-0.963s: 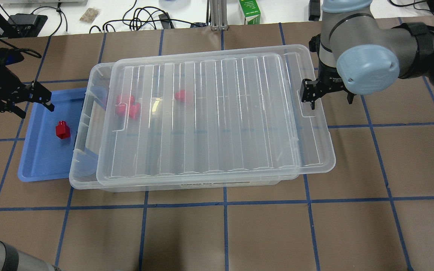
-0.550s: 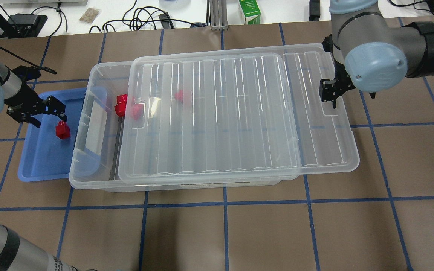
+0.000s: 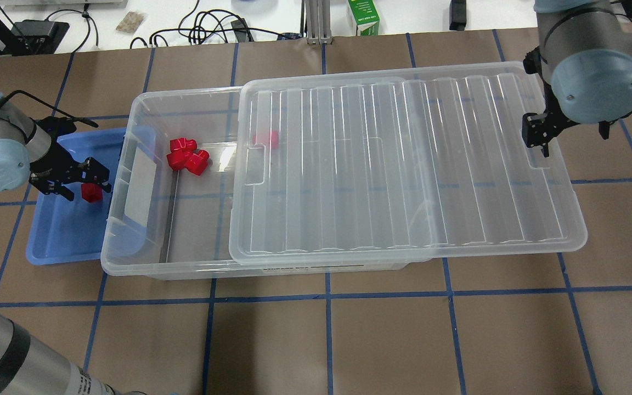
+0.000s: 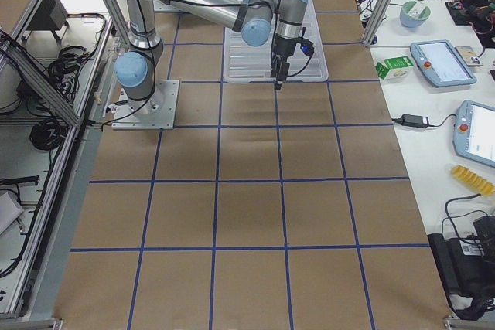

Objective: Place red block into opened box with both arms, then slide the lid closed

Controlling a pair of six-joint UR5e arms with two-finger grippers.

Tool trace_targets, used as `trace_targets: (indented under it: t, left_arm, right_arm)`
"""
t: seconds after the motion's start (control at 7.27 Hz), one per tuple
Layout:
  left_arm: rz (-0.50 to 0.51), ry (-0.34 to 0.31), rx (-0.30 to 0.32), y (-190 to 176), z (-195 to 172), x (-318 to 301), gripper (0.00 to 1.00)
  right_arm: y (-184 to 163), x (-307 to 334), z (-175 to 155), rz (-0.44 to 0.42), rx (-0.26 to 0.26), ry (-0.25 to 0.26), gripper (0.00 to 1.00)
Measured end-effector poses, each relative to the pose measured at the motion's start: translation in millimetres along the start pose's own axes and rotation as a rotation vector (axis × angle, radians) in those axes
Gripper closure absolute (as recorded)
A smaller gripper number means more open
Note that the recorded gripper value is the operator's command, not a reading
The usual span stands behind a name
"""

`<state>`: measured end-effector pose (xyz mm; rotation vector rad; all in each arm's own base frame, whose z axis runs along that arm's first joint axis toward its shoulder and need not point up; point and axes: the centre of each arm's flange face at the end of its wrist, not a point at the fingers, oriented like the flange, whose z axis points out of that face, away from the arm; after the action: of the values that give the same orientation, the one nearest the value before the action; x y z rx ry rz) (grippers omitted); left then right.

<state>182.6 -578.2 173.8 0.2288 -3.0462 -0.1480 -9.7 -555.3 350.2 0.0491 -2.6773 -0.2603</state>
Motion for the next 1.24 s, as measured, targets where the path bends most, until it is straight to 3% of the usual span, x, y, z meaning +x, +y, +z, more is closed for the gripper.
trace_targets:
  t: [0.28, 0.55, 0.96, 1.1, 1.24]
  left_arm:
    - [0.009, -0.029, 0.006, -2, -6, -2, 1.00]
    - [0.030, -0.060, 0.035, -7, -35, 7, 1.00]
    - [0.076, -0.048, -0.010, -3, -168, 44, 1.00]
    - [0.081, -0.037, -0.017, 10, -205, 57, 1.00]
    - [0.093, -0.028, -0.009, 24, -230, 86, 1.00]
  right_arm:
    - [0, 11, 7, 0.006, -0.012, -0.004, 0.00]
    - [1, 13, 9, 0.009, -0.016, -0.004, 0.00]
    - [7, 23, -18, 0.033, 0.032, -0.010, 0.00]
    - [17, 30, -43, 0.046, 0.069, -0.027, 0.00]
    - [36, 36, -74, 0.054, 0.103, -0.079, 0.00]
